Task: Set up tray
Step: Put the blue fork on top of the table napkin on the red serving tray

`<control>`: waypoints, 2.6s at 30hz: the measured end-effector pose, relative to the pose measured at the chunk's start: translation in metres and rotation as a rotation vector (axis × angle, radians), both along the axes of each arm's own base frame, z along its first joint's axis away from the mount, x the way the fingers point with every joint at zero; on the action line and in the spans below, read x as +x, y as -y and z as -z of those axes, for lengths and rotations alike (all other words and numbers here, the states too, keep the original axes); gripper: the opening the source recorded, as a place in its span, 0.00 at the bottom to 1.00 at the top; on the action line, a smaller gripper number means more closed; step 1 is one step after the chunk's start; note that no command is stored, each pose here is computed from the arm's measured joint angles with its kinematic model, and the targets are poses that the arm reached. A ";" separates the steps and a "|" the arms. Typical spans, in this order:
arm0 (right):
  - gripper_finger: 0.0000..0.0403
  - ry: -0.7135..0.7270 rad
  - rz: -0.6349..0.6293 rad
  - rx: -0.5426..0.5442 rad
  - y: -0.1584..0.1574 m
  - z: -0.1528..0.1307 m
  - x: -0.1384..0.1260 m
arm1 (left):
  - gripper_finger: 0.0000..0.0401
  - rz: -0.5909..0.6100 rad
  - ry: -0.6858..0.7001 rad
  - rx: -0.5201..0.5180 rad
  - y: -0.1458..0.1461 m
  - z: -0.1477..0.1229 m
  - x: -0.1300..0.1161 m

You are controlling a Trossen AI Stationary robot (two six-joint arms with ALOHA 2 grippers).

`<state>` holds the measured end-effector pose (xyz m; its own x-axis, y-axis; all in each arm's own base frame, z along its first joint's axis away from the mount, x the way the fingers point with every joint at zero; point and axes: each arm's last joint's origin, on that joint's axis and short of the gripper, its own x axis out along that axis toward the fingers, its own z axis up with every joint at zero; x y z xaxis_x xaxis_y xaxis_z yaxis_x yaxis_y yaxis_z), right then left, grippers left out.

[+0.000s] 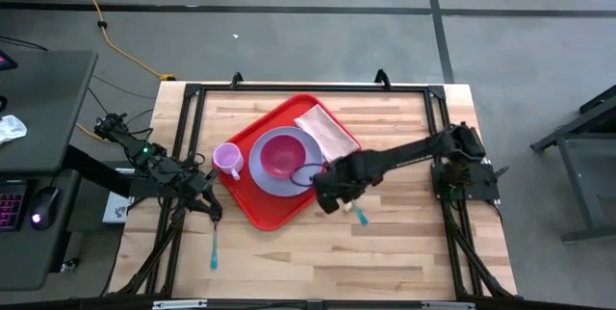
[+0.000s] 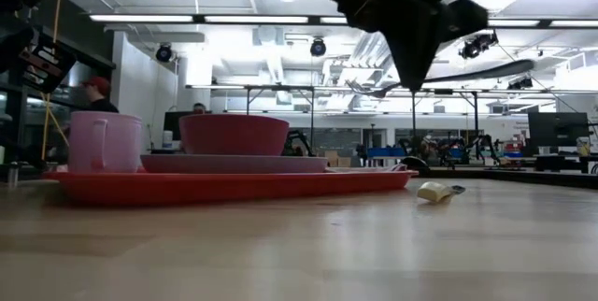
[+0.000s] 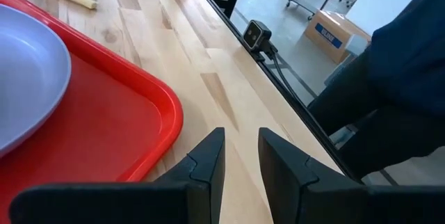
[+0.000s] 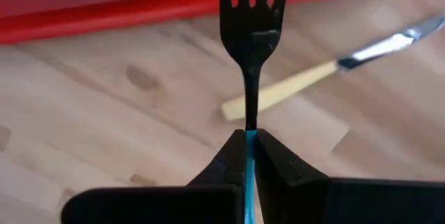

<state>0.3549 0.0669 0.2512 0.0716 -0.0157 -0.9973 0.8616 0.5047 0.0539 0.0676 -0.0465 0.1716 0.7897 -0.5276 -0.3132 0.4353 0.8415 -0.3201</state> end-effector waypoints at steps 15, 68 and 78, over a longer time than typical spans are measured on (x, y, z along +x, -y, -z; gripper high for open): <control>0.00 -0.025 -0.144 -0.069 0.103 0.000 0.004 | 0.29 -0.076 0.041 0.001 -0.001 -0.003 0.002; 0.00 0.200 -0.246 -0.091 0.234 0.072 0.036 | 0.29 -0.231 0.046 -0.073 -0.004 -0.006 0.004; 0.00 0.149 -0.234 -0.081 0.235 0.085 0.037 | 0.29 -0.231 0.043 -0.071 -0.004 -0.006 0.004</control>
<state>0.3917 -0.1679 0.1659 0.2280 -0.0607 -0.9718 0.7072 0.6963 0.1224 0.0719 -0.0420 0.1777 0.9038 -0.3511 -0.2447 0.2486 0.8962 -0.3675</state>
